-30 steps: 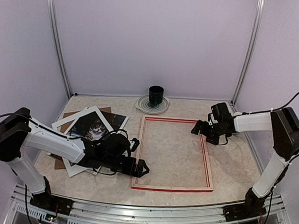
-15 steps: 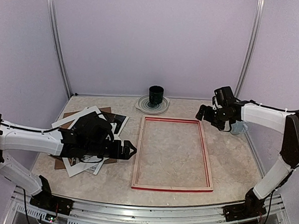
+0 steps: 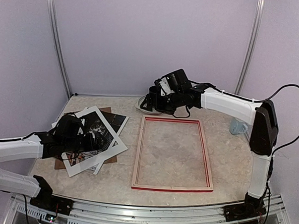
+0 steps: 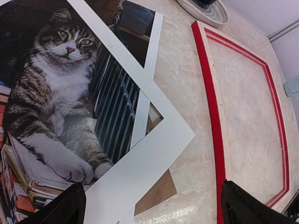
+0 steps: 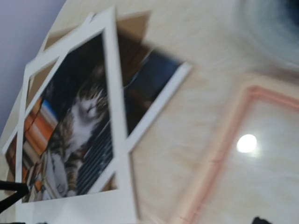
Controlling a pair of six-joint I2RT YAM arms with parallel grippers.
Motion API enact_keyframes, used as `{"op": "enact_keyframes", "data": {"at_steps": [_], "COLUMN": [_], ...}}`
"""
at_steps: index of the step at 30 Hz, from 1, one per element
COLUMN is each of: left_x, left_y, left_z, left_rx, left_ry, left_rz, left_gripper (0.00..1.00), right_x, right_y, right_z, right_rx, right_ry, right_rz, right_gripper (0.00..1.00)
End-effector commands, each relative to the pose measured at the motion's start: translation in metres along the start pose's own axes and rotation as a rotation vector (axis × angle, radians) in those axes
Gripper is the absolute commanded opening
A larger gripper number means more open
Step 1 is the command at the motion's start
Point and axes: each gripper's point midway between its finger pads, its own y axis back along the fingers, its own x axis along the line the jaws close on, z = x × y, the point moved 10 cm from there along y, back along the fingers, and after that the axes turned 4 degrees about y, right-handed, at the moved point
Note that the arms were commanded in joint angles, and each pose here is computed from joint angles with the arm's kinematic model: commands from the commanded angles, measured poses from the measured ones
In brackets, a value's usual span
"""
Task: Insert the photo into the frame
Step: Adjust the frame body at the center of the board, then pick up the mat board from the photo.
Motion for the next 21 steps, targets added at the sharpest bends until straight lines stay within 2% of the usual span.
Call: {"op": "enact_keyframes", "data": {"at_steps": [1,4,9,21], "left_x": [0.014,0.025,0.037,0.04], "left_y": [0.005,0.007,0.011,0.006], "left_z": [-0.009,-0.015,-0.02,-0.033], "left_rx": [0.005,-0.01,-0.042,0.013], "left_ry": [0.048,0.098,0.164,0.193], "left_rz": [-0.002,0.041,0.056,-0.017], "left_gripper": [0.99,0.99,0.99,0.99], "right_x": [0.026,0.039,0.056,0.047], "right_y": [-0.053,-0.093,-0.129,-0.165], "right_z": [-0.022,-0.038,-0.055,-0.091], "right_rx": [0.159,0.235,0.289,0.37], "right_ry": [0.039,0.055,0.063,0.009], "right_rz": [0.104,0.158,0.223,0.214], "right_gripper": [0.94,0.94,0.94,0.94]}}
